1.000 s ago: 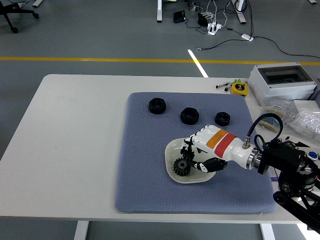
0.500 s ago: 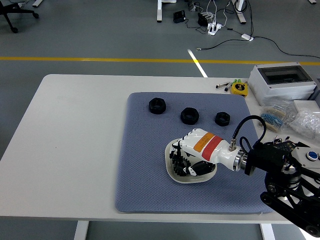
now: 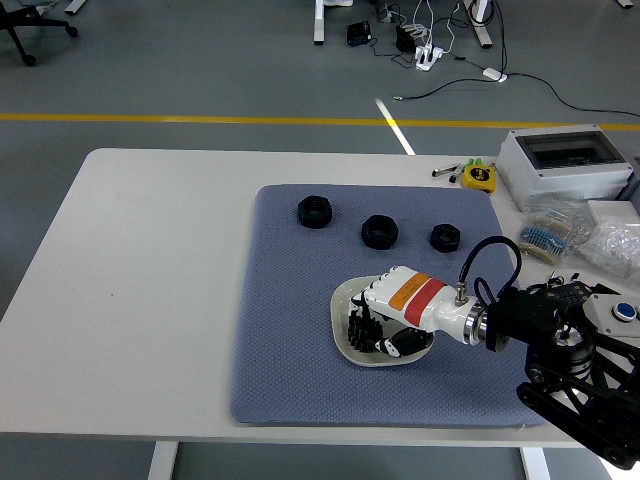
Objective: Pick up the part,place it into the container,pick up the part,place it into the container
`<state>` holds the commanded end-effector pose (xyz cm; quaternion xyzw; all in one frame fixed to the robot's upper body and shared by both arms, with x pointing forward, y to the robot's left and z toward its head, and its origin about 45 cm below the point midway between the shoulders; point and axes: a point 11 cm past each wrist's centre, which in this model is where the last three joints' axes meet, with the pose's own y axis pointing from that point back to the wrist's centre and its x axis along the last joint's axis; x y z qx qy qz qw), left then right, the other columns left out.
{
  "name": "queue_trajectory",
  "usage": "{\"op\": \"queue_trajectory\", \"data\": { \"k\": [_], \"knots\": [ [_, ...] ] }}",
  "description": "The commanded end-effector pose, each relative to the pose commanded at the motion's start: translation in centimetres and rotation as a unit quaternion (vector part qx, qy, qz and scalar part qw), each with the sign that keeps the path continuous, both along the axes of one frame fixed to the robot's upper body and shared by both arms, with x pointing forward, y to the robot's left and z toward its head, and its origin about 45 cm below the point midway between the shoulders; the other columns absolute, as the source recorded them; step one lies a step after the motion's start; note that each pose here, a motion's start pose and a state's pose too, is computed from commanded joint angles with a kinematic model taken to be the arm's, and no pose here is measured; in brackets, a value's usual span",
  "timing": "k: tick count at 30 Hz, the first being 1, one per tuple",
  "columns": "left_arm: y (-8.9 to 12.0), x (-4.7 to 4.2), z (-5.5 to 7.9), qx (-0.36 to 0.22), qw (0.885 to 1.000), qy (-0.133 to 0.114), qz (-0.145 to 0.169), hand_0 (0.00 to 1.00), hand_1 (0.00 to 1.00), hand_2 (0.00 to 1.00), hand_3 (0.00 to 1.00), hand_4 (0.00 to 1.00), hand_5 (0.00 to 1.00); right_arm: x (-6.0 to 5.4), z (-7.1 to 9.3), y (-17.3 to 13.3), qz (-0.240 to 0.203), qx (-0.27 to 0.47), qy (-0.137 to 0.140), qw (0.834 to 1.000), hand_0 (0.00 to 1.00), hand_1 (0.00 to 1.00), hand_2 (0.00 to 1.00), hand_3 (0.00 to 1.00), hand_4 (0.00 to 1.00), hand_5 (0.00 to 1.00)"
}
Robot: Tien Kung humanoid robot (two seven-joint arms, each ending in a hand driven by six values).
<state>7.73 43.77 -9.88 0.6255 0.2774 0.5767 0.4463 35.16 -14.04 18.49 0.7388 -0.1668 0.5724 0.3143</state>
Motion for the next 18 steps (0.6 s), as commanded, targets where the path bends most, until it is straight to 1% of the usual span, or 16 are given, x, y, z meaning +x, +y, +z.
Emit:
{"op": "queue_trajectory", "data": {
  "k": [2,3,9,10,18],
  "knots": [
    [0.01,-0.04,-0.01,0.0,1.0,0.001,0.0,0.704,0.625,0.707,0.619,0.716,0.682,0.02,0.05,-0.07,-0.001,0.003,-0.002,1.0,0.207,0.387,0.664,0.828,0.708,0.152],
    [0.02,-0.06,-0.01,0.0,1.0,0.001,0.0,0.705,0.627,0.709,0.618,0.715,0.681,0.02,0.07,-0.08,-0.001,0.004,-0.002,1.0,0.21,0.389,0.755,0.905,0.765,0.155],
    [0.06,-0.34,-0.04,0.0,1.0,0.004,0.0,0.705,0.627,0.709,0.618,0.715,0.681,0.08,0.35,-0.12,0.0,0.01,-0.007,1.0,0.21,0.389,0.755,0.905,0.765,0.155],
    [0.06,-0.37,-0.04,0.0,1.0,0.005,0.0,0.705,0.628,0.71,0.618,0.716,0.683,0.09,0.39,-0.13,0.0,0.011,-0.007,1.0,0.209,0.392,0.784,0.932,0.786,0.158],
    [0.08,-0.5,-0.06,0.001,1.0,0.007,-0.001,0.705,0.629,0.712,0.618,0.716,0.682,0.23,0.98,-0.43,-0.003,0.015,-0.011,1.0,0.211,0.395,0.789,0.94,0.784,0.16]
  ]
}}
